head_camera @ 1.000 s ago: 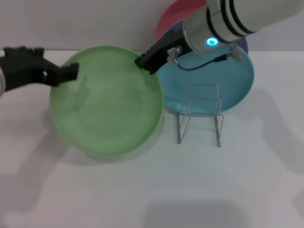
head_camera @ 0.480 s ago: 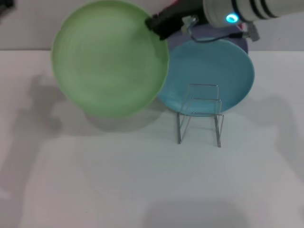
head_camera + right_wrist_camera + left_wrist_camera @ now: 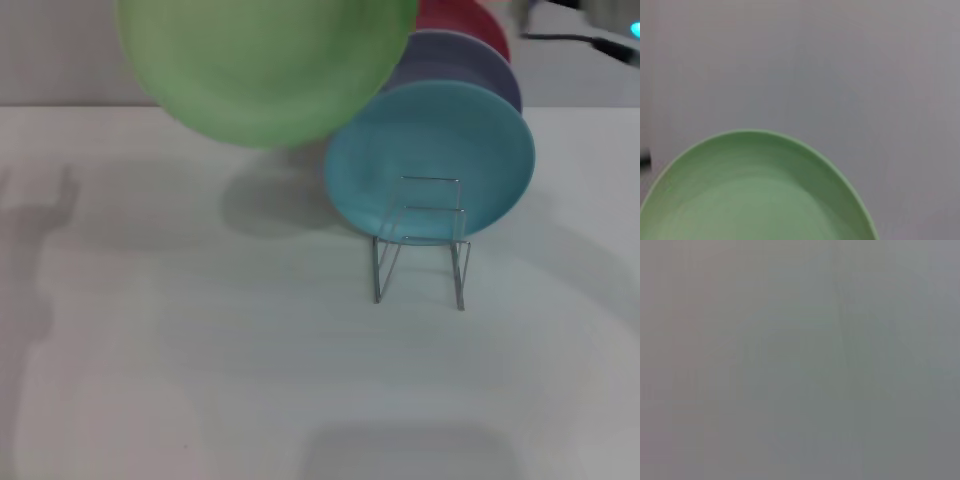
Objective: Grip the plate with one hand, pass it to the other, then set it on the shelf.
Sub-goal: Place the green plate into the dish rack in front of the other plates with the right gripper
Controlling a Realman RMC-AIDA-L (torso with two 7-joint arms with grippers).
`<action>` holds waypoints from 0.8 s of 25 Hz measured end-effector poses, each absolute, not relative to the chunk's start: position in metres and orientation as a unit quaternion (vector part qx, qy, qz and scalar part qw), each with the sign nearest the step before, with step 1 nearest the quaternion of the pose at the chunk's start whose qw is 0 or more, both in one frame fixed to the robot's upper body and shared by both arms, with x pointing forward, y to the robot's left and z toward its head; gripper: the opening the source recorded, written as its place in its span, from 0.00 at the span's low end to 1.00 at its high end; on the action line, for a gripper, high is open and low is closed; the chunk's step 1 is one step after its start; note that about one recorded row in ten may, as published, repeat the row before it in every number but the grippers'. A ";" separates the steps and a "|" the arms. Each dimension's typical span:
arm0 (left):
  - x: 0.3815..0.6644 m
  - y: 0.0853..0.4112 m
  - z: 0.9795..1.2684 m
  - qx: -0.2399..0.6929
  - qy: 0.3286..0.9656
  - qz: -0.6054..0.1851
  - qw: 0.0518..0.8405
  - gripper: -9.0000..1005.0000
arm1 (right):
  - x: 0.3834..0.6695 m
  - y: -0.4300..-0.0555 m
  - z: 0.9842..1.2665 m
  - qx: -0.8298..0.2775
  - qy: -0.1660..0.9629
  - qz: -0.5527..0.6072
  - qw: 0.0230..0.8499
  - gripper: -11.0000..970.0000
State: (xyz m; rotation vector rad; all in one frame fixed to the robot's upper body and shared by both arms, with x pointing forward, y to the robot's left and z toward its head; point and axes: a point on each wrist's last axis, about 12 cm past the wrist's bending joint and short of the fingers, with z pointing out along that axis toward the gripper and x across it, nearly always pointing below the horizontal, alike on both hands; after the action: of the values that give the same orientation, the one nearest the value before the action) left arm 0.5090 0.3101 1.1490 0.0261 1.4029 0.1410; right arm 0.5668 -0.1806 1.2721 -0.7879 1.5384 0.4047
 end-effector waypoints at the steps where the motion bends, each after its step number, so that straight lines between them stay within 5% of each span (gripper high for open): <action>1: 0.508 0.311 1.144 0.008 0.650 0.062 0.758 0.80 | 0.557 -0.193 1.264 -0.339 0.652 0.182 0.654 0.03; 11: 0.506 0.311 1.119 0.000 0.677 0.047 0.735 0.80 | 0.543 -0.248 1.202 -0.329 0.615 0.168 0.697 0.03; 20: 0.507 0.308 1.106 -0.007 0.694 0.028 0.720 0.80 | 0.532 -0.264 1.190 -0.327 0.598 0.163 0.713 0.03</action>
State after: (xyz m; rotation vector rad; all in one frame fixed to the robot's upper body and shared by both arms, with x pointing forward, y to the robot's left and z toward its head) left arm 0.5075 0.3082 1.1062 -0.0161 1.5334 0.0612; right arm 0.5320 -0.2640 1.1895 -0.7250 1.3247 0.3617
